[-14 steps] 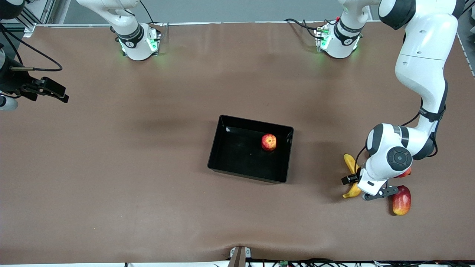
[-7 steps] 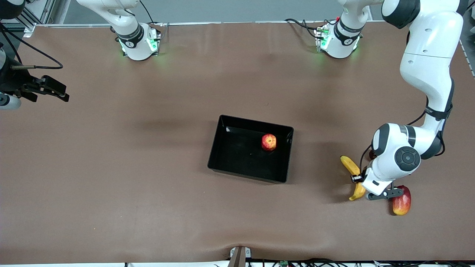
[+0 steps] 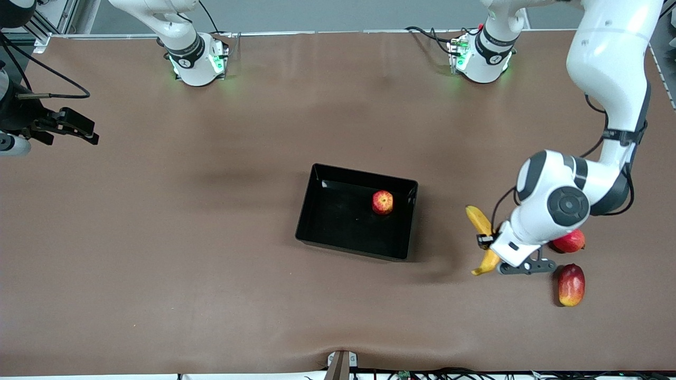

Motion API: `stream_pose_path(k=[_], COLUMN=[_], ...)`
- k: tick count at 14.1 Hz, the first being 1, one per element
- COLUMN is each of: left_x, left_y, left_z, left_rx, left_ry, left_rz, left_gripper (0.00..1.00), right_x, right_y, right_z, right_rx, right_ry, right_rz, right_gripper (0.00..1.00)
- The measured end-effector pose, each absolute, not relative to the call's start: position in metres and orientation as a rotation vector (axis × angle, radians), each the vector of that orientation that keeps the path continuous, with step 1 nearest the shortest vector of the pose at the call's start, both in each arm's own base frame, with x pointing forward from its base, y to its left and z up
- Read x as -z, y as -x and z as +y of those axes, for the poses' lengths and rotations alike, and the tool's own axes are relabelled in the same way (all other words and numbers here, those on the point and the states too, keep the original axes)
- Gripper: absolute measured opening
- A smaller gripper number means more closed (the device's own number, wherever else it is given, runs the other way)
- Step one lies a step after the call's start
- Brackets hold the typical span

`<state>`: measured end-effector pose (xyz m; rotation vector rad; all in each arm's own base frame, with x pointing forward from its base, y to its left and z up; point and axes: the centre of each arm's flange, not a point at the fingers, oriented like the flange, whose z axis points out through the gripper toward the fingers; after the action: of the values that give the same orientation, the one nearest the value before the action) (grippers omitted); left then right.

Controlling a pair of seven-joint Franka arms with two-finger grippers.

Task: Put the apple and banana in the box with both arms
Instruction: 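Grasp the yellow banana with the left gripper and carry it over the box, then lower the banana into the box and open the left gripper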

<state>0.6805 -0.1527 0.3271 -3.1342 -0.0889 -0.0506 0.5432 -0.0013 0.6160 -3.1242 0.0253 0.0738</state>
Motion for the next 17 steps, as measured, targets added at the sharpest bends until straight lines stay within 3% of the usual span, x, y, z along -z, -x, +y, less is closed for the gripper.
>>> stream_pose_path(k=[4, 8, 17], left_x=[-0.364, -0.361, -0.295], left_y=[-0.647, -0.601, -0.569], left_z=[-0.264, -0.375, -0.47], left_rx=[0.084, 0.059, 0.083], left_ry=[3.215, 3.242, 3.251], left_rz=[-0.151, -0.201, -0.132], left_gripper=[0.36, 0.36, 0.36], right_x=[-0.616, -0.615, -0.614], right_y=[-0.543, -0.544, -0.543], right_z=[-0.002, -0.002, 0.0], right_rx=[-0.072, -0.071, -0.077], right_ry=[3.124, 3.124, 3.124], right_rz=[0.027, 0.026, 0.021], right_gripper=[1.0, 1.0, 1.0])
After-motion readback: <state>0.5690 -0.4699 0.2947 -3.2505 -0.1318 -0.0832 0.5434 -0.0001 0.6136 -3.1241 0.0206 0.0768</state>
